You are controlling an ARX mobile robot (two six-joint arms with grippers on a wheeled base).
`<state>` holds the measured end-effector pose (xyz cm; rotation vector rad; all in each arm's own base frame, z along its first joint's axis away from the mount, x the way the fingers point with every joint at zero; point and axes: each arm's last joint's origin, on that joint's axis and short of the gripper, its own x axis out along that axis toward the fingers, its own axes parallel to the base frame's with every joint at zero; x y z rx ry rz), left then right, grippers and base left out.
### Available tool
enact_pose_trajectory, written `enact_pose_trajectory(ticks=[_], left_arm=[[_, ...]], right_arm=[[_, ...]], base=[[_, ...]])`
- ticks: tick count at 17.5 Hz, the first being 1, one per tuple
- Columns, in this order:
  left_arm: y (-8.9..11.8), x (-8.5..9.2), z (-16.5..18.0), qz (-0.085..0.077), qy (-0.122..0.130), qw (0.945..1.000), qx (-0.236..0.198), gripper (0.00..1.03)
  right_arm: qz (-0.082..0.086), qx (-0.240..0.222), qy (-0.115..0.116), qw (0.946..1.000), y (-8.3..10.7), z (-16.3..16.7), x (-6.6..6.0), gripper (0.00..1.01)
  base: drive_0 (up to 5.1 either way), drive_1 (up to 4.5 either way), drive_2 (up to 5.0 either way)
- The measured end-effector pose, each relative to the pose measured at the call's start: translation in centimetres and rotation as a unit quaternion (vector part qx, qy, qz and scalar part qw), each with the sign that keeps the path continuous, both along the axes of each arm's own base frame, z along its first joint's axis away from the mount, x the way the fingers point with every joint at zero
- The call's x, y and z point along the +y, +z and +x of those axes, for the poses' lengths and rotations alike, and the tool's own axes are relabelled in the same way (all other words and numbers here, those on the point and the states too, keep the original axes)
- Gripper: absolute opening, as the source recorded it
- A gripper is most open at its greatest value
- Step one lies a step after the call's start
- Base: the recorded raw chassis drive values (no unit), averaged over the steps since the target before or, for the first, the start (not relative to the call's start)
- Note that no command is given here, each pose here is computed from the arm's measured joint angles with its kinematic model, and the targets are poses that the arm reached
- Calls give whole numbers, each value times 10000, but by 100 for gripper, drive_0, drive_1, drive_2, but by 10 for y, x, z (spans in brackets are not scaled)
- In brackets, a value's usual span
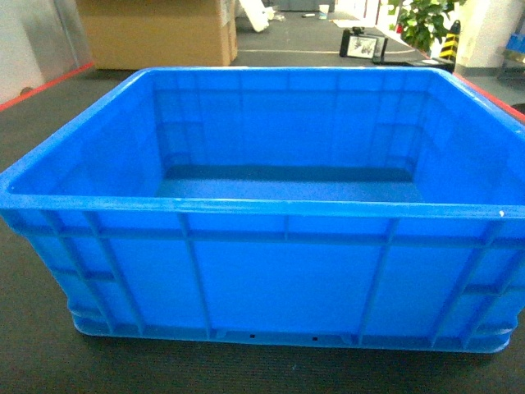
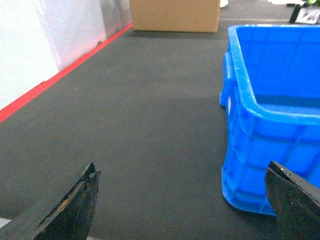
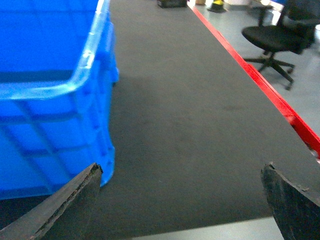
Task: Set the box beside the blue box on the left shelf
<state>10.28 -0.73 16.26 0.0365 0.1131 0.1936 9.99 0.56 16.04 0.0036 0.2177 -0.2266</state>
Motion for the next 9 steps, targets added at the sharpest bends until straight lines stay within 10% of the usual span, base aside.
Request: enact_pose_trajectory(ticks=[2,4,9], left_arm=[[1,3,3,91,732,9973,2,98],[66,-15,67,-117,154,9997,-134,98],[68,-34,135,-103,-286,9948,968,98]], right_arm=[[19,-182,-672,9976,5,-1,-3,98],[444,-114,383,9982,86,59,20,98],[647,1225,453,9893,98,124,22,98]], base=[[0,0,0],[0,0,0],[0,0,0]])
